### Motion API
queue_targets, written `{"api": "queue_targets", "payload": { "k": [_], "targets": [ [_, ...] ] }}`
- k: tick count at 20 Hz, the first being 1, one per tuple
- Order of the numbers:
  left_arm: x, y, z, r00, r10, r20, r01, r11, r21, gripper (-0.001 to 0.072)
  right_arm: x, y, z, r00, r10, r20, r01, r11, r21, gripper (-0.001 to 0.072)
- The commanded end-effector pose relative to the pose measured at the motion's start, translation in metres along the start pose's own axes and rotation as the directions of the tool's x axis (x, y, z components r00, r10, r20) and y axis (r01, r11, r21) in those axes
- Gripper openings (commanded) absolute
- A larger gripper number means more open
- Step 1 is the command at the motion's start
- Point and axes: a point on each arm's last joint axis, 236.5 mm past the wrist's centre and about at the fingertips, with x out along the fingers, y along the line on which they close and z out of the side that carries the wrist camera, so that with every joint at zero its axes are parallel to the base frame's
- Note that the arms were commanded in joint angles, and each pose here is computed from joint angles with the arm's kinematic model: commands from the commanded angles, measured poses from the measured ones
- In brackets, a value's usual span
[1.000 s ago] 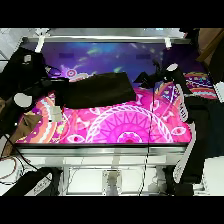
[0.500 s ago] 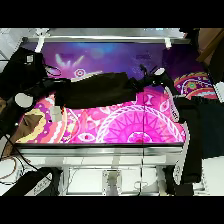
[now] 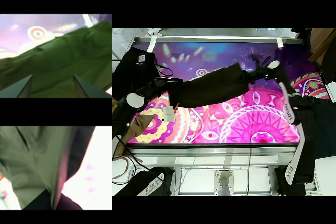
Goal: Fold the clothes and pants, and hang the long-sleeved shirts on hangers.
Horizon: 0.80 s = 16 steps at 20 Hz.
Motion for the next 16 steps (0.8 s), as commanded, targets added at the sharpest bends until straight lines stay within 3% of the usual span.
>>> {"api": "queue_targets", "payload": {
  "k": [1,4,8,12,16],
  "targets": [
    [-0.005,-0.002,0.005,1.000,-0.001,0.016,0.001,1.000,0.005,0.0588,-0.102,-0.026,0.042,0.980,-0.099,0.175,0.098,0.995,0.014,0.0000],
    [-0.008,-0.003,0.009,1.000,-0.002,0.026,0.002,1.000,0.007,0.0588,-0.224,-0.055,0.061,0.919,-0.182,0.349,0.149,0.981,0.121,0.0000],
    [-0.008,-0.005,0.007,1.000,-0.009,0.019,0.009,1.000,0.007,0.0588,-0.371,-0.090,0.025,0.825,-0.355,0.439,0.257,0.928,0.268,0.0000],
    [-0.008,-0.014,-0.010,0.998,-0.044,-0.051,0.045,0.999,0.009,0.0588,-0.482,-0.112,-0.058,0.710,-0.593,0.381,0.422,0.791,0.443,0.0000],
    [-0.009,-0.018,-0.019,0.994,-0.063,-0.089,0.064,0.998,0.007,0.0588,-0.551,-0.122,-0.166,0.607,-0.770,0.196,0.547,0.585,0.599,0.0000]
  ]
}}
